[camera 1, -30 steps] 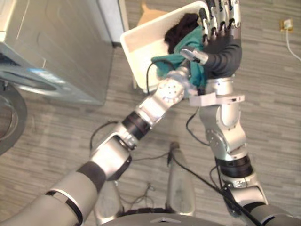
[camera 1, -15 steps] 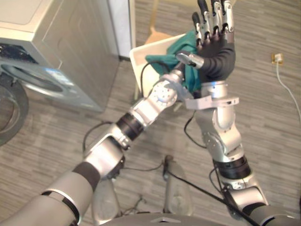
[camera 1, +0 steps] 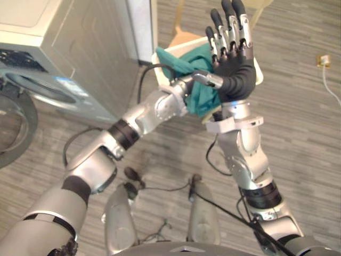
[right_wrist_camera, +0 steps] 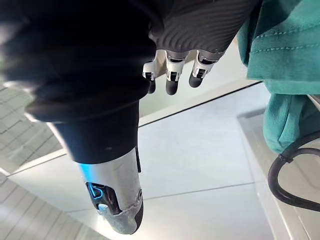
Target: Pick up the laundry basket with both hands and put the clothes into the washing machine.
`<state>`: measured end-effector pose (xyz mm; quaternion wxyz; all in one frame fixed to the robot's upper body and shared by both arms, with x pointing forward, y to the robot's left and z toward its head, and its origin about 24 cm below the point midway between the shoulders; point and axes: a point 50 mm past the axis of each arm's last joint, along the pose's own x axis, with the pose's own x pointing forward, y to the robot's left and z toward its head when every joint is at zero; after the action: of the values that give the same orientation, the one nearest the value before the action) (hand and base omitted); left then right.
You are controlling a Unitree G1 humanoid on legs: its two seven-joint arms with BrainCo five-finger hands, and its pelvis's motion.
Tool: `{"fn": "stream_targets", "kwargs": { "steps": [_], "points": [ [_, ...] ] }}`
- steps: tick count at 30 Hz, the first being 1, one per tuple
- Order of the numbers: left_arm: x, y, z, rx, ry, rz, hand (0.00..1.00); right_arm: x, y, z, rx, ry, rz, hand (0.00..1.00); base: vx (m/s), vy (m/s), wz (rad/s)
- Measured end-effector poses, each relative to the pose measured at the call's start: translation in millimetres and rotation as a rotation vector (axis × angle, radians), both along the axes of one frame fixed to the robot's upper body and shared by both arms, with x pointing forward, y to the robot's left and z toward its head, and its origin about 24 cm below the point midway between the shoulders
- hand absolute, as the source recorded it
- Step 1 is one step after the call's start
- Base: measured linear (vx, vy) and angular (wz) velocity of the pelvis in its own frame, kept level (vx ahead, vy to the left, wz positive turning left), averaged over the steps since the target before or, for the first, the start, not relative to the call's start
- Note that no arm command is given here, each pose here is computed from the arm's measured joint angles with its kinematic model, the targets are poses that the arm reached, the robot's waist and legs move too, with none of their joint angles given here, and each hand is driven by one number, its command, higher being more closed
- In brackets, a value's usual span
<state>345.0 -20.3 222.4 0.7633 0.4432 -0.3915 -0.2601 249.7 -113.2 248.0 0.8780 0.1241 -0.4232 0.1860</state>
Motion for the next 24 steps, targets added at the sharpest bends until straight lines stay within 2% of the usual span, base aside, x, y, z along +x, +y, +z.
{"fn": "stream_targets", "kwargs": {
  "steps": [5,7,8,9,10,12,18,24],
  "points": [
    [8,15,-4,-0.037,0.031,0.053,0.0,1,-22,10,-0.032,-0.042,-0.096,0.0,-0.01,-0.064,0.07],
    [36,74,-10,-0.144,0.134,0.279,0.0,-2,-56,26,-0.051,-0.106,-0.24,0.0,-0.03,-0.065,0.01],
    [40,90,-13,-0.172,0.161,0.334,0.0,-4,-65,31,-0.055,-0.123,-0.281,0.0,-0.02,-0.058,-0.02],
    [45,119,-20,-0.227,0.208,0.423,0.0,-9,-82,39,-0.058,-0.159,-0.358,0.0,0.0,-0.06,0.06],
    [46,137,-26,-0.276,0.245,0.469,0.0,-14,-96,45,-0.061,-0.181,-0.424,0.0,0.01,-0.063,0.12],
    [47,153,-30,-0.338,0.279,0.508,0.0,-19,-108,51,-0.065,-0.205,-0.481,0.0,0.05,-0.073,0.18],
    [44,171,-12,-0.503,0.263,0.508,0.0,-21,-126,43,-0.099,-0.17,-0.585,0.0,0.02,-0.052,0.11],
    [40,191,2,-0.546,0.203,0.54,0.0,-19,-153,34,-0.073,-0.1,-0.691,0.0,-0.01,-0.052,0.07]
  ]
}}
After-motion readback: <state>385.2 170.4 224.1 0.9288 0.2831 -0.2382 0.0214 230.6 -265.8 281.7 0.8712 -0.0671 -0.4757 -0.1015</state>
